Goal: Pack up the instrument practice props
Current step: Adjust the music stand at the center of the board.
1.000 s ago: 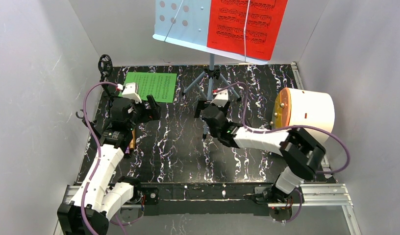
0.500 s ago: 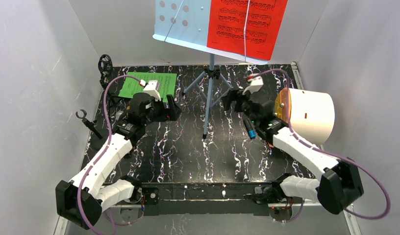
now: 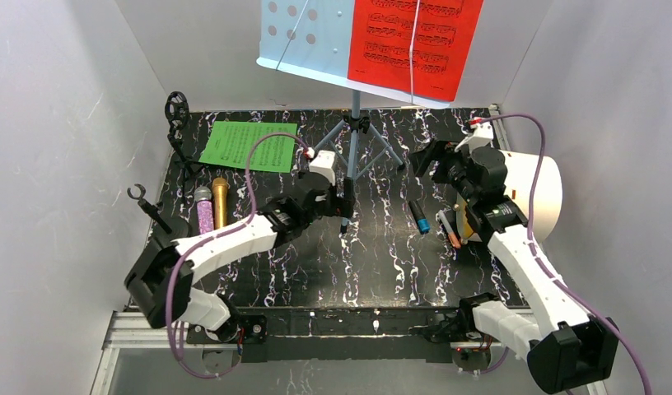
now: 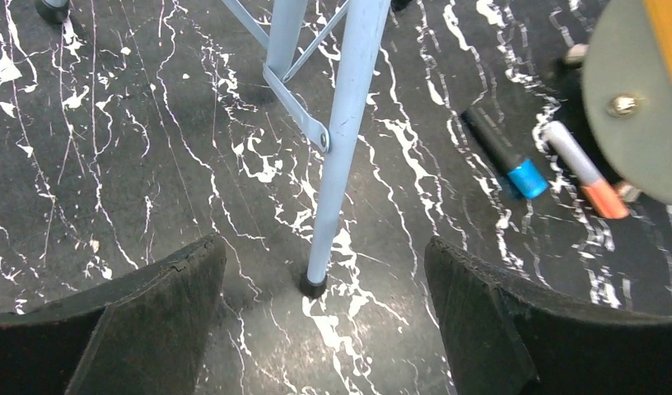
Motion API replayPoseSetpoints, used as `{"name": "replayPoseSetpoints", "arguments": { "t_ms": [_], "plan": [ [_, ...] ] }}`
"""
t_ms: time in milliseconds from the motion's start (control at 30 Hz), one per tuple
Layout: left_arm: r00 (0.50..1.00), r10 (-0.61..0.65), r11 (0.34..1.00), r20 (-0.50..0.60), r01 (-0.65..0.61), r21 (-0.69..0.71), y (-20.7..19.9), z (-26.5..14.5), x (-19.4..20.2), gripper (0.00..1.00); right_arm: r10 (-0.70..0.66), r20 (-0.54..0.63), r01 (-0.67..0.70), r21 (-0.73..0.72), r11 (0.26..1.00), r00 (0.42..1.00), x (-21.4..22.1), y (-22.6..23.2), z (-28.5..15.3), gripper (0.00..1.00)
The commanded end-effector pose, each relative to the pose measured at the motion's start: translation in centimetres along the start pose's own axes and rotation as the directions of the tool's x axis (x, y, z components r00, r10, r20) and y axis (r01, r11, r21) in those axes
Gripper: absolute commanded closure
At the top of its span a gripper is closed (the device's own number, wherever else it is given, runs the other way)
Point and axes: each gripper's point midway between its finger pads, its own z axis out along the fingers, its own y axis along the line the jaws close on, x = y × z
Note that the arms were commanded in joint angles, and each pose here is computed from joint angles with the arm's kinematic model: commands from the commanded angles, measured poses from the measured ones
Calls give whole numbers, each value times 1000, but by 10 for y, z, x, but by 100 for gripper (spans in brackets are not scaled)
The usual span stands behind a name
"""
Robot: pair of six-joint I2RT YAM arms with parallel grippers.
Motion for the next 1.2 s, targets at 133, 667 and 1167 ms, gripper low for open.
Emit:
{"name": "replayPoseSetpoints", "arguments": {
  "t_ms": [133,667,1167],
  "plan": [
    [984,60,986,170,-31,-164,-1,42,-23,15,-2,85,7,-61,998,996,-39,22,-35,3],
    [947,150,942,283,-50,-333,2,82,-37,36,-22,100,27,-48,998,995,-45,22,-55,3],
    [957,219,976,190,-214,-49,-22,76,2,100,-76,122,82,-43,996,990,-69,31,-91,2]
  ]
}}
